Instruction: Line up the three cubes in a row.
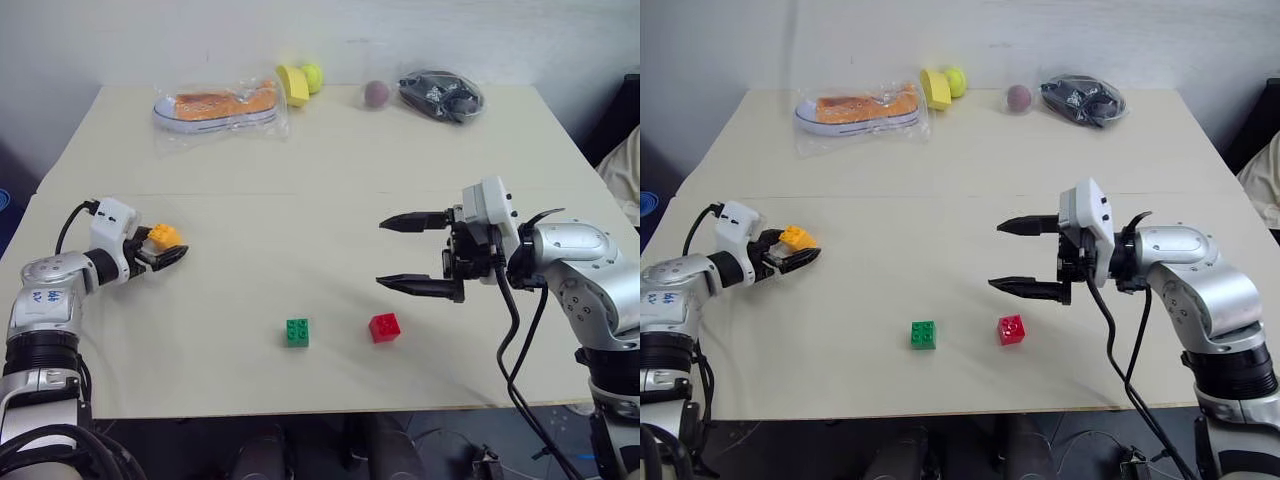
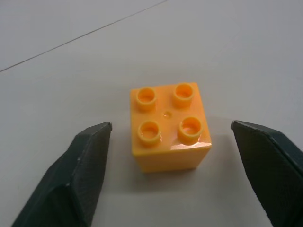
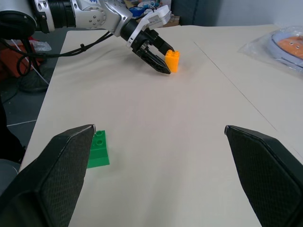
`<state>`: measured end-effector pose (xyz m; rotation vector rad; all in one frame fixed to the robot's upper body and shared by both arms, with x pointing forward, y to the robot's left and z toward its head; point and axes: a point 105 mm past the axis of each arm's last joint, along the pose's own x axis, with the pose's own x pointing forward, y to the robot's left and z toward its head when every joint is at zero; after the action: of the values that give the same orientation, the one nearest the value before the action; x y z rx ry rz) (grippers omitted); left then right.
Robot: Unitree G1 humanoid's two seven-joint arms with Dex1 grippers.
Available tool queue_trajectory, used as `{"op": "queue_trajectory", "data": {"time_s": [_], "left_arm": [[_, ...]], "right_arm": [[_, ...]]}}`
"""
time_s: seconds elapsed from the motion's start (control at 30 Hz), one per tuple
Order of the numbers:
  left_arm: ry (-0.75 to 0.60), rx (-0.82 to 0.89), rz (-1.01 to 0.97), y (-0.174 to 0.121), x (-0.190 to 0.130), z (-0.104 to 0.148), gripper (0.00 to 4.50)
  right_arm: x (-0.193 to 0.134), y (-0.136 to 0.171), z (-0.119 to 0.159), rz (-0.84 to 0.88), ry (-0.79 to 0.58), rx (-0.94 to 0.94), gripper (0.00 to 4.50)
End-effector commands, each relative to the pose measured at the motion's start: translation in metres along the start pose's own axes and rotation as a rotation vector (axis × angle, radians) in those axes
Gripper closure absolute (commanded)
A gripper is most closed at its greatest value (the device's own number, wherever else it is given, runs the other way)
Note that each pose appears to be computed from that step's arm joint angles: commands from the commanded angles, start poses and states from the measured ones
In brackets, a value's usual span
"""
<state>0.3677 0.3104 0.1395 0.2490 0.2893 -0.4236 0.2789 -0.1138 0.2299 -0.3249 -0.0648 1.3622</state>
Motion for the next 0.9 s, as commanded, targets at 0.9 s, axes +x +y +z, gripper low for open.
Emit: {"op": "queue_trajectory", "data": {"time_s": [0.9], "left_arm": [[0.128,0.436,-0.928,-0.158,-0.064,-0.005,3.0]], "right_arm": [[-0.031,0.033,-0.009,0.153,0.139,-0.014,0.0]]}}
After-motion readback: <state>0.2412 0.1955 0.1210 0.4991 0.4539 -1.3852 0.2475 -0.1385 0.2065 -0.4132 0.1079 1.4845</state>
